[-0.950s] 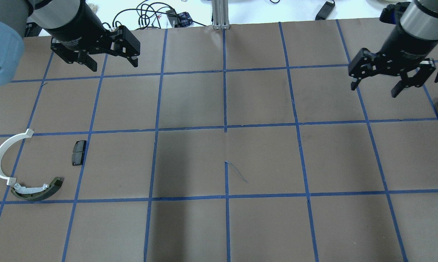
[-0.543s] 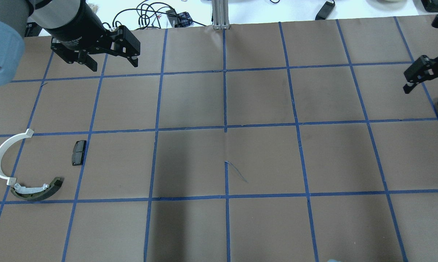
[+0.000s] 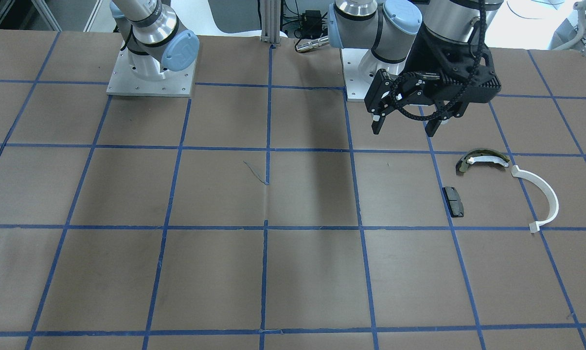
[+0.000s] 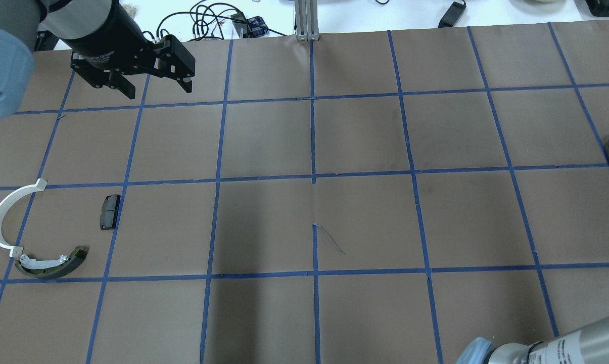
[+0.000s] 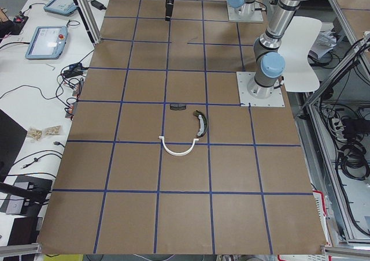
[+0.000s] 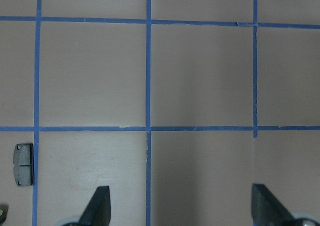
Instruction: Place bearing gear from tray to pile
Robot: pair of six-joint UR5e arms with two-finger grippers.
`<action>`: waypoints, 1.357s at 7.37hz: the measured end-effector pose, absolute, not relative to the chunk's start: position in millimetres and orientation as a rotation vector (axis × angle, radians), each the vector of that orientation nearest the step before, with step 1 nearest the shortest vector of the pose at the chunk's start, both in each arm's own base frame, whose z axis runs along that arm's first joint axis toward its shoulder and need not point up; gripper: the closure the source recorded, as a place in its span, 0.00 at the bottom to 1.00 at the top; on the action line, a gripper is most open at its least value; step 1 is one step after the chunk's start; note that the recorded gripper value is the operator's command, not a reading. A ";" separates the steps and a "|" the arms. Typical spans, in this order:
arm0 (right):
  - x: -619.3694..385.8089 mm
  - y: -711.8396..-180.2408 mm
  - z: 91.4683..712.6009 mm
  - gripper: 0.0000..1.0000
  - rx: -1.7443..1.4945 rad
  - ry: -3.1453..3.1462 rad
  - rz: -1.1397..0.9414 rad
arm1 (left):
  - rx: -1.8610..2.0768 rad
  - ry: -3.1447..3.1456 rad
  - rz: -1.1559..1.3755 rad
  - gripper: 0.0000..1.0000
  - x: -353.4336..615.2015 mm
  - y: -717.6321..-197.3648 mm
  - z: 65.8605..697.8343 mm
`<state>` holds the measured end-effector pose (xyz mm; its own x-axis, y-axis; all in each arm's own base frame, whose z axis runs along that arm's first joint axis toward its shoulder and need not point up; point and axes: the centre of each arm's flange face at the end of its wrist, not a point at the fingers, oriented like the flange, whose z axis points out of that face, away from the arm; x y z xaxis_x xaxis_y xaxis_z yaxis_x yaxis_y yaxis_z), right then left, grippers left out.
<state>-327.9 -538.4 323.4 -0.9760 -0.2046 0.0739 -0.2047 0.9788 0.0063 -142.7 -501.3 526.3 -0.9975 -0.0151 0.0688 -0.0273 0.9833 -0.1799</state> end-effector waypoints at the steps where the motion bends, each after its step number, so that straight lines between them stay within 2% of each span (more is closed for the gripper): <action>1: -348.5 -546.1 302.9 0.00 0.375 -3.027 0.016 | 0.032 -3.062 0.279 0.00 -142.7 -501.3 526.3; 3: -371.9 -560.5 266.7 0.00 0.444 -3.012 0.014 | 0.032 -3.062 0.279 0.00 -142.7 -501.3 526.3; 9: -404.3 -563.5 200.2 0.22 0.544 -3.055 -0.055 | 0.032 -3.062 0.279 0.00 -142.7 -501.3 526.3; 10: -406.1 -564.9 193.6 0.30 0.575 -3.047 -0.052 | 0.032 -3.062 0.279 0.00 -142.7 -501.3 526.3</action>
